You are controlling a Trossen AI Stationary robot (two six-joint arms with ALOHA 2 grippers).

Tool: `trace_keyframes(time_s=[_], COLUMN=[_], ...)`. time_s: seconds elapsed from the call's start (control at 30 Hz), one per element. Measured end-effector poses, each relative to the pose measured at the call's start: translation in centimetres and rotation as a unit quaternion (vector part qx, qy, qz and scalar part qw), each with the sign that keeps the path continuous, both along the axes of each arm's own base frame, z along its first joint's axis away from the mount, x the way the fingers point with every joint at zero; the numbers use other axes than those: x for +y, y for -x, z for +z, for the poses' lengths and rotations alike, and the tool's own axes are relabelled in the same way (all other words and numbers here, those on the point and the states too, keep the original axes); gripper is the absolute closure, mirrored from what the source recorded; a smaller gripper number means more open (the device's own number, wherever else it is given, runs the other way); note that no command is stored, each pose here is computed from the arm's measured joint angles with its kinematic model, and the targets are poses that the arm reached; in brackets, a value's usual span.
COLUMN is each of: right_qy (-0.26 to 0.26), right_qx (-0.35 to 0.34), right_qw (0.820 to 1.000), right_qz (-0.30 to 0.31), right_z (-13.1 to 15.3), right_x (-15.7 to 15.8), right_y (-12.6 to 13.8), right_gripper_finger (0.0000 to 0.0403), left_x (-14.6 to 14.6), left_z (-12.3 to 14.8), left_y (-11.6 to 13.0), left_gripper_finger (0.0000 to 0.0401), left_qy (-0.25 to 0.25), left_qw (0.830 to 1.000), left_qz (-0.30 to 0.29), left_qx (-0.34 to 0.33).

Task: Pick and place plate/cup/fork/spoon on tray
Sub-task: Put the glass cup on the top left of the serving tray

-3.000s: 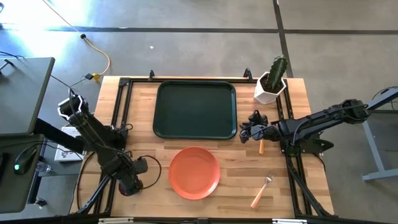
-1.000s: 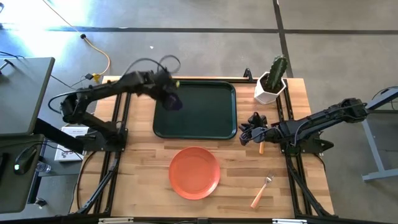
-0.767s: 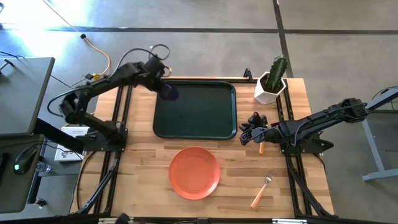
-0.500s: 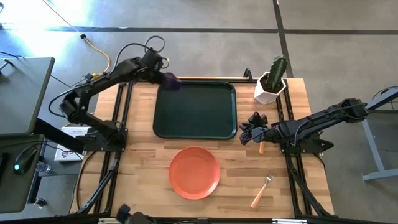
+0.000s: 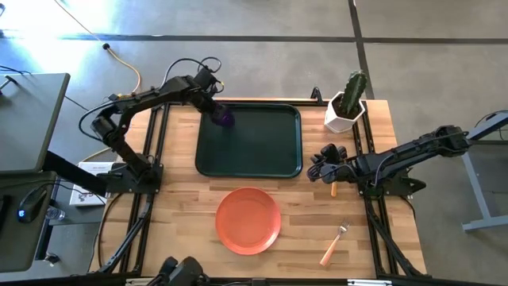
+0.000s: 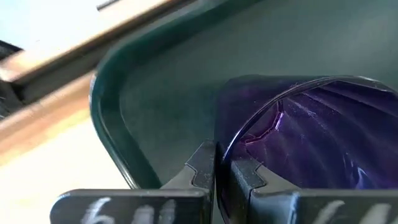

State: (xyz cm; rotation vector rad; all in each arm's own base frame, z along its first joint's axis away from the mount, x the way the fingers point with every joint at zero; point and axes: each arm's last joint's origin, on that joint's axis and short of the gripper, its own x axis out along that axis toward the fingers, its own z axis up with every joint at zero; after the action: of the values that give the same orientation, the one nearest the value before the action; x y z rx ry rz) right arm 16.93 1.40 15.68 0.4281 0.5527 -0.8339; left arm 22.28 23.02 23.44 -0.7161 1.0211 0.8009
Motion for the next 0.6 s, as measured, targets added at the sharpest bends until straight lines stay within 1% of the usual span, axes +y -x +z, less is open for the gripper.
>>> trace_keyframes(time_s=[0.1,0.17,0.37,0.47,0.6], right_qy=[0.001,0.004,0.008,0.000,-0.006], right_qx=[0.000,-0.001,-0.005,-0.014,-0.018], right_qw=[1.000,1.000,1.000,1.000,1.000], right_qz=[-0.001,-0.003,-0.006,-0.015,-0.018], right_z=[0.0,0.0,0.1,0.1,0.1], right_x=[0.0,0.0,0.0,0.0,0.0], right_y=[0.0,0.0,0.0,0.0,0.0], right_gripper_finger=[0.0320,0.0320,0.0320,0.0320,0.0320], left_x=[-0.2,-0.4,-0.6,-1.1,-1.3], left_z=[-0.4,-0.2,1.1,1.0,0.4], left_y=[0.1,0.3,0.4,0.1,-0.5], left_gripper_finger=[0.0394,0.0394,0.0391,0.0374,0.0339], left_qy=[0.024,0.035,0.036,0.043,0.038], left_qw=[0.999,0.998,0.997,0.995,0.993], left_qz=[-0.024,-0.035,-0.056,-0.074,-0.075], left_qx=[0.013,0.031,0.049,0.059,0.080])
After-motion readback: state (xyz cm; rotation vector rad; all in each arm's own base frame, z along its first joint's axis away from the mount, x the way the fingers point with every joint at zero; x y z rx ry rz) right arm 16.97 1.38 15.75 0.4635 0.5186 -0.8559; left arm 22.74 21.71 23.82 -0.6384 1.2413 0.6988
